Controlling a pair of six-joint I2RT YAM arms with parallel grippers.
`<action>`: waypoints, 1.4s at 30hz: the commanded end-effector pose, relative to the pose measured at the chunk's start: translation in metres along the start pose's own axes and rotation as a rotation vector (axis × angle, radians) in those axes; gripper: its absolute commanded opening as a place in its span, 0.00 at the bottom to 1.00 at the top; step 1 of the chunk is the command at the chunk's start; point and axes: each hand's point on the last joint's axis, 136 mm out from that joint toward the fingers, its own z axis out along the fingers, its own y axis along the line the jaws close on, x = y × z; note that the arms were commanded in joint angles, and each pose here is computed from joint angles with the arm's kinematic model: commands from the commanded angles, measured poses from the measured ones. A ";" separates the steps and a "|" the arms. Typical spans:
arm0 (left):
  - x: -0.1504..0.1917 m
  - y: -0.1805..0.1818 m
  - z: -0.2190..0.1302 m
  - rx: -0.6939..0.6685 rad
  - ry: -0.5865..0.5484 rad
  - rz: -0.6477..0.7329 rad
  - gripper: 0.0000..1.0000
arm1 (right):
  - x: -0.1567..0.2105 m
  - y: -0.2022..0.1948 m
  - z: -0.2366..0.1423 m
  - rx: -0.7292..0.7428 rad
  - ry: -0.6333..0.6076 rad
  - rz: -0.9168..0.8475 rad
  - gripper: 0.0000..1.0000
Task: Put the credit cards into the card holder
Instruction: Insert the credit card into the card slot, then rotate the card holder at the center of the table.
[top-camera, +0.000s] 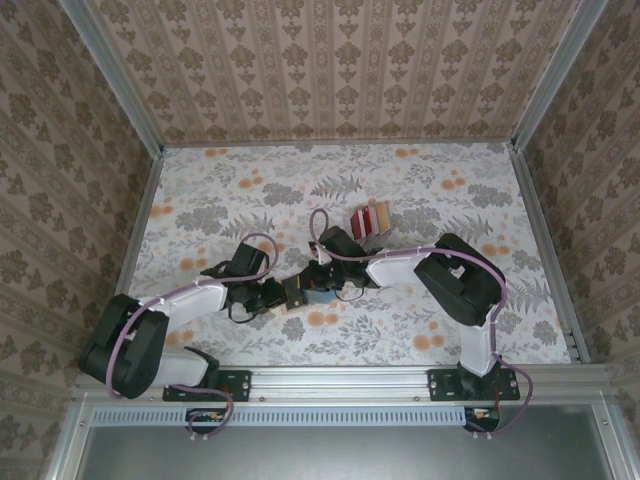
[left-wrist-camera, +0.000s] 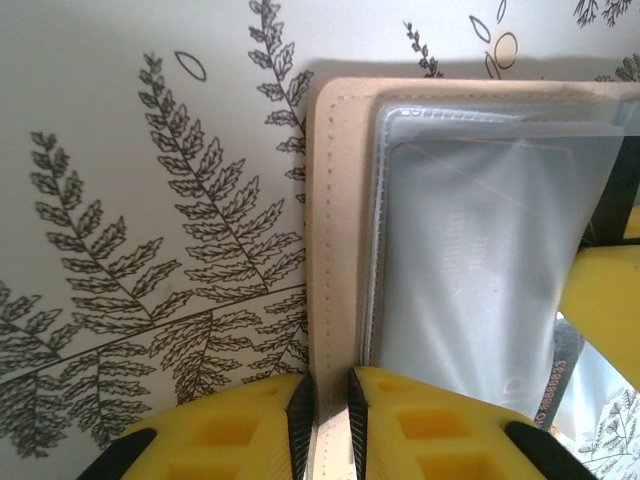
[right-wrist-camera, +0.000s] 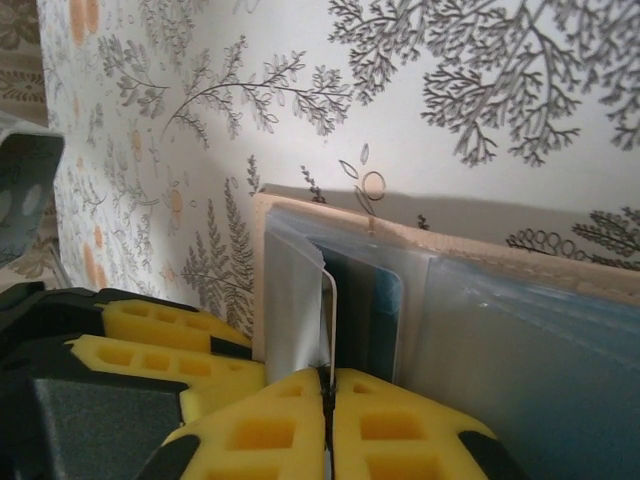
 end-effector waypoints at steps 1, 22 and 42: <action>0.003 -0.011 0.010 0.032 0.015 0.064 0.24 | 0.020 -0.007 0.000 0.074 0.057 -0.027 0.20; -0.043 -0.037 -0.041 0.042 -0.138 0.136 0.28 | 0.034 -0.031 -0.090 0.217 -0.027 -0.089 0.35; -0.054 -0.041 0.009 0.036 0.017 0.145 0.27 | 0.067 -0.062 -0.070 0.248 -0.011 -0.024 0.29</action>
